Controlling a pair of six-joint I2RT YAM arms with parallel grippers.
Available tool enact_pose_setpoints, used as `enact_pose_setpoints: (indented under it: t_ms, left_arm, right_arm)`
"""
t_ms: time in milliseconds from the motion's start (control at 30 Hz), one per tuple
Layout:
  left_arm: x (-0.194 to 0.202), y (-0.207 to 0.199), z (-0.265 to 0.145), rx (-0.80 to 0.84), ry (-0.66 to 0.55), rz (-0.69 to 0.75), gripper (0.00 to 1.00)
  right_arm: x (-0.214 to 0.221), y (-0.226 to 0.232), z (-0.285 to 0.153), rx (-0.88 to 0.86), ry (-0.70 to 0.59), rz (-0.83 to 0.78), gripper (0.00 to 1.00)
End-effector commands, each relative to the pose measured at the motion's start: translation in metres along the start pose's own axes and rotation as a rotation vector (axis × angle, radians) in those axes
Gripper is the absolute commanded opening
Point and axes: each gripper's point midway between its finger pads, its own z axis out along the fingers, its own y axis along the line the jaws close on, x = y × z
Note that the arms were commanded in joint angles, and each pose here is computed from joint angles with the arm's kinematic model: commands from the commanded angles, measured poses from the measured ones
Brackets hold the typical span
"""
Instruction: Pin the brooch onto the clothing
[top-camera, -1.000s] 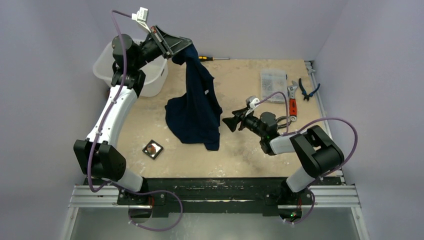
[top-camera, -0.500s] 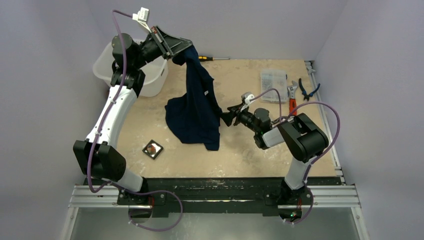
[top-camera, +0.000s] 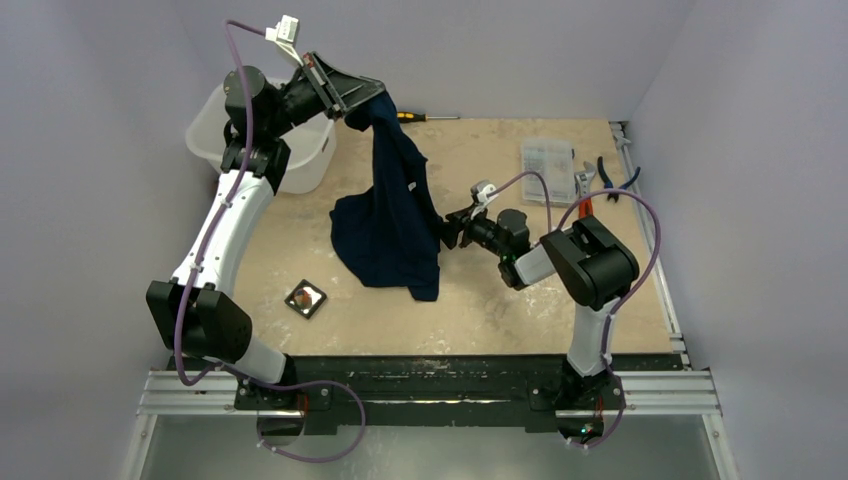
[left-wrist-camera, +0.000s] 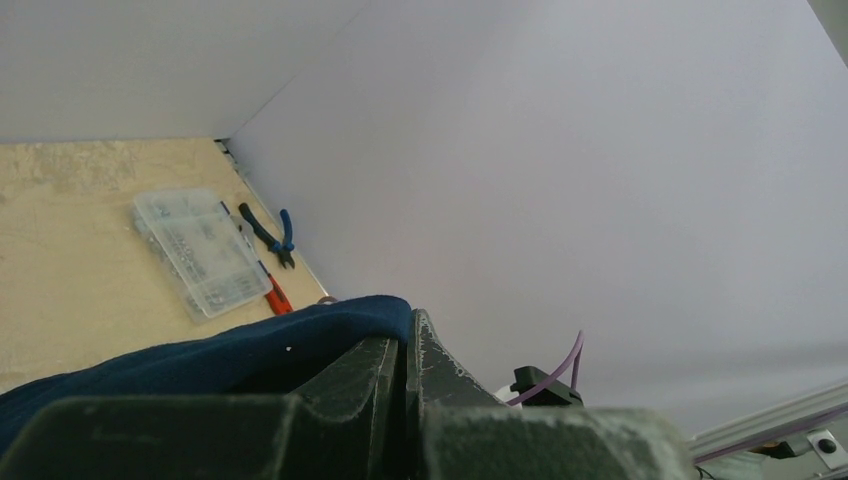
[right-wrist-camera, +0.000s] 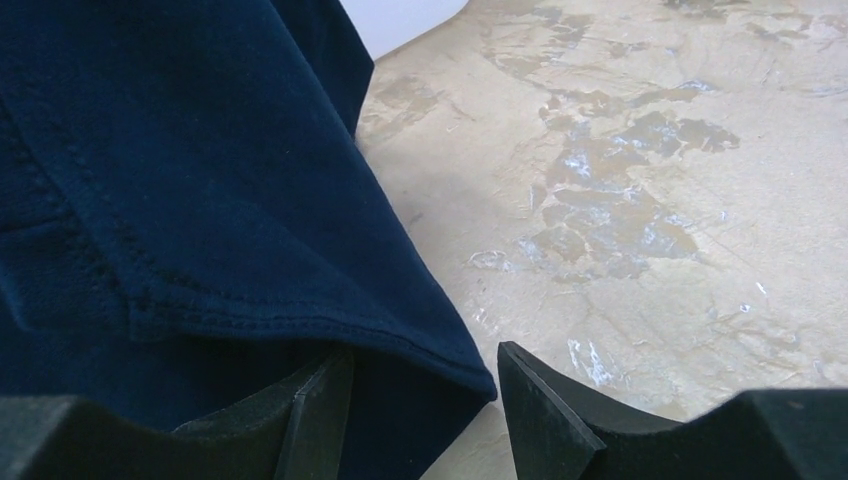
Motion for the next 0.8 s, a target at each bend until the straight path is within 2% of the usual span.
enact_pose_setpoints:
  t_ms: [0, 200, 400, 467, 767]
  left_arm:
    - [-0.015, -0.044, -0.010, 0.081, -0.038, 0.114, 0.00]
    - [-0.014, -0.043, -0.010, 0.079, -0.035, 0.113, 0.00]
    - [-0.014, -0.046, -0.011, 0.078, -0.035, 0.114, 0.00]
    - [-0.014, -0.048, -0.013, 0.078, -0.036, 0.116, 0.00]
    - [-0.019, -0.052, -0.025, -0.005, -0.071, 0.157, 0.00]
  right_arm:
    - [-0.015, 0.007, 0.014, -0.039, -0.022, -0.040, 0.56]
    - [-0.011, 0.010, 0.019, -0.055, -0.007, -0.031, 0.47]
    - [-0.014, 0.014, 0.020, -0.069, -0.010, -0.028, 0.11]
    - [-0.023, 0.015, 0.016, -0.056, -0.024, -0.027, 0.02]
    - [-0.109, 0.024, -0.009, 0.061, -0.055, -0.059, 0.00]
